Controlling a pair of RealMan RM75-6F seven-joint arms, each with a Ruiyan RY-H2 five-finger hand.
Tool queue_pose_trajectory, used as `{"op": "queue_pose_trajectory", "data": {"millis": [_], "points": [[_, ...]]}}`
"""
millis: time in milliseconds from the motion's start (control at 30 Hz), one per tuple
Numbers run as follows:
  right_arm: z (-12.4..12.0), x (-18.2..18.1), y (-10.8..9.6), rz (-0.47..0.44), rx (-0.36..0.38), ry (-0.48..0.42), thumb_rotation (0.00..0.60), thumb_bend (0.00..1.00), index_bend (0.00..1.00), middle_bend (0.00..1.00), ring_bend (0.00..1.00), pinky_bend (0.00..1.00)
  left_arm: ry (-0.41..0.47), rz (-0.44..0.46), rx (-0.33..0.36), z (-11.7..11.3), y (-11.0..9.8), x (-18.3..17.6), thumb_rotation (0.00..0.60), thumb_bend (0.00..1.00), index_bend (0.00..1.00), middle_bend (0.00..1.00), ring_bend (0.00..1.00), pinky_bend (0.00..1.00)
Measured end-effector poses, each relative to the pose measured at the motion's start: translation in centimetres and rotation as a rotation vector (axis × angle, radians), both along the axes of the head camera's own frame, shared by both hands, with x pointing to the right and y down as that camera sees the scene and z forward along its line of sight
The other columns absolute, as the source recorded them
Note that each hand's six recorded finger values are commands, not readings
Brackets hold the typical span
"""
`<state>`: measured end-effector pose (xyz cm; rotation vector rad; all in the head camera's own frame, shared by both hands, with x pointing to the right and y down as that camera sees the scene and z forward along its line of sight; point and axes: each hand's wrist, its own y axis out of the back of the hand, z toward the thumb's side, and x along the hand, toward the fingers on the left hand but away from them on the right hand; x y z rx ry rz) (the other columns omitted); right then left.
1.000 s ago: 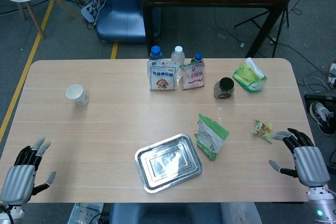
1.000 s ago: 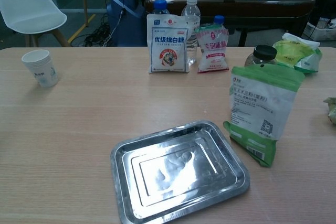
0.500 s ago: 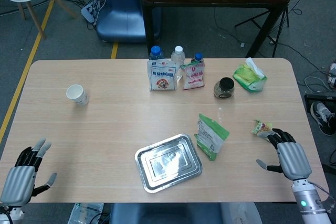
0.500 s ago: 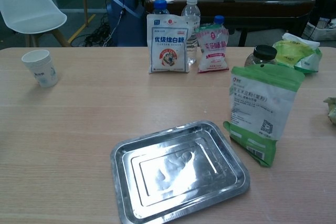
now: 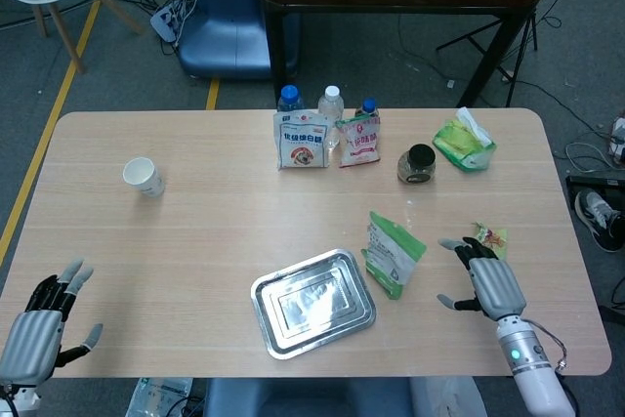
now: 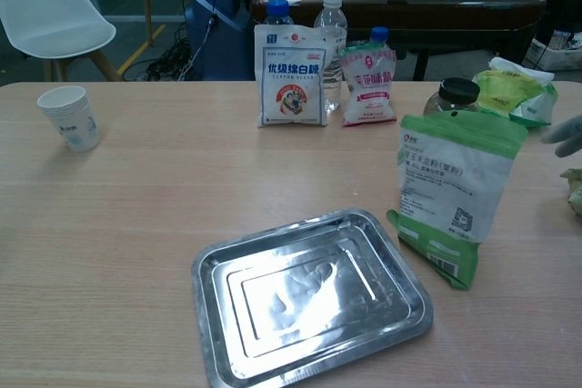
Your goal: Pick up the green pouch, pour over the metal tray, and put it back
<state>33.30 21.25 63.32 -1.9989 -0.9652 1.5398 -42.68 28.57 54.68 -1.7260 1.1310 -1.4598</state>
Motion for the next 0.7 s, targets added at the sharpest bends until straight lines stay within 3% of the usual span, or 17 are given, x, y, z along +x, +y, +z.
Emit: {"op": "queue_pose_trajectory", "data": {"millis": [700], "points": [[6.3, -5.1, -0.6, 0.079, -0.073, -0.102, 0.6, 0.0, 0.11, 0.18, 0.07, 0.18, 0.005, -0.015, -0.01, 0.5, 0.3, -0.9, 0.6, 0.28, 0.1, 0.03, 0.12, 0.06]]}}
